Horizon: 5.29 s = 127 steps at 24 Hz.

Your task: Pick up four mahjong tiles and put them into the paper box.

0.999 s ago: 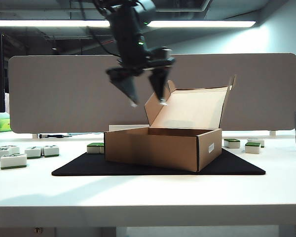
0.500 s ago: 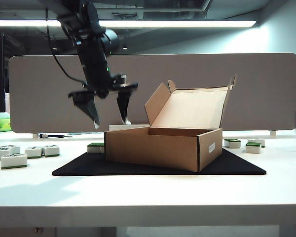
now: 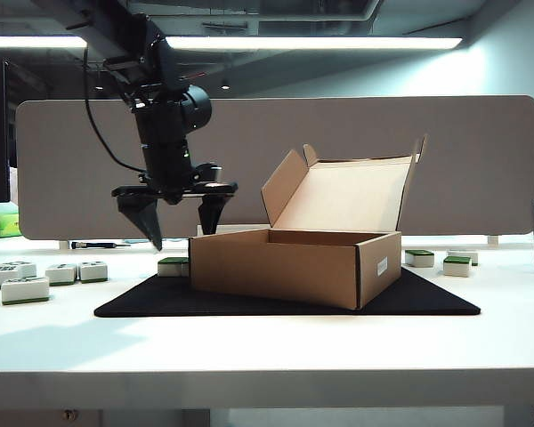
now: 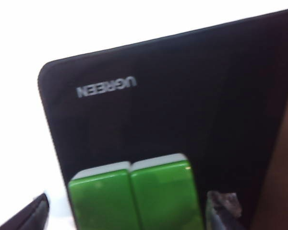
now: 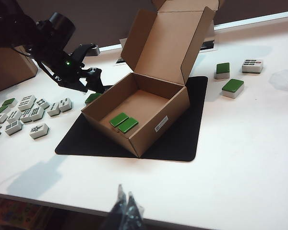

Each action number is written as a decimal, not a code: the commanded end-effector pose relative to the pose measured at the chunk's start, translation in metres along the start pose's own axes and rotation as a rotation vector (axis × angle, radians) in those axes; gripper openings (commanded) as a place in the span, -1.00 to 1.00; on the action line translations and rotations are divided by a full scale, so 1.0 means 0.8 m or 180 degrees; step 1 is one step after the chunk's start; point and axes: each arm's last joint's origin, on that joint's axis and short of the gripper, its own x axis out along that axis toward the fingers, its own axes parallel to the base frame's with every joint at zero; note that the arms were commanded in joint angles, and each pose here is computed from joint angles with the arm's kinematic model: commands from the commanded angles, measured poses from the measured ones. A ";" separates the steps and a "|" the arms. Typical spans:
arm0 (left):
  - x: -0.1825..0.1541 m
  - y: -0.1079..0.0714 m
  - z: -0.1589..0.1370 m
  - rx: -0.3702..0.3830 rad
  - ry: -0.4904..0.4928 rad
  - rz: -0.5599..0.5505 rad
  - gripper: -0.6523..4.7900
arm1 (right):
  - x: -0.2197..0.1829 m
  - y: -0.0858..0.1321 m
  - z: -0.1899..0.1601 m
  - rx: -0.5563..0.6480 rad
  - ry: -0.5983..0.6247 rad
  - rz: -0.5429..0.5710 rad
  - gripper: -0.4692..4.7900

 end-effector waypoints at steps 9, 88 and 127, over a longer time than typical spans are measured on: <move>0.030 -0.002 -0.011 -0.0224 0.0270 -0.0132 0.73 | -0.004 0.001 0.000 -0.0037 -0.0079 0.0002 -0.83; 0.024 -0.185 -0.018 0.0830 0.0293 -0.0650 0.73 | -0.004 0.000 0.000 -0.0028 -0.0069 -0.0070 -0.83; -0.581 0.051 -0.188 -0.0287 -0.2524 0.0942 -0.78 | -0.004 0.000 -0.002 -0.0018 -0.0036 -0.0064 -0.83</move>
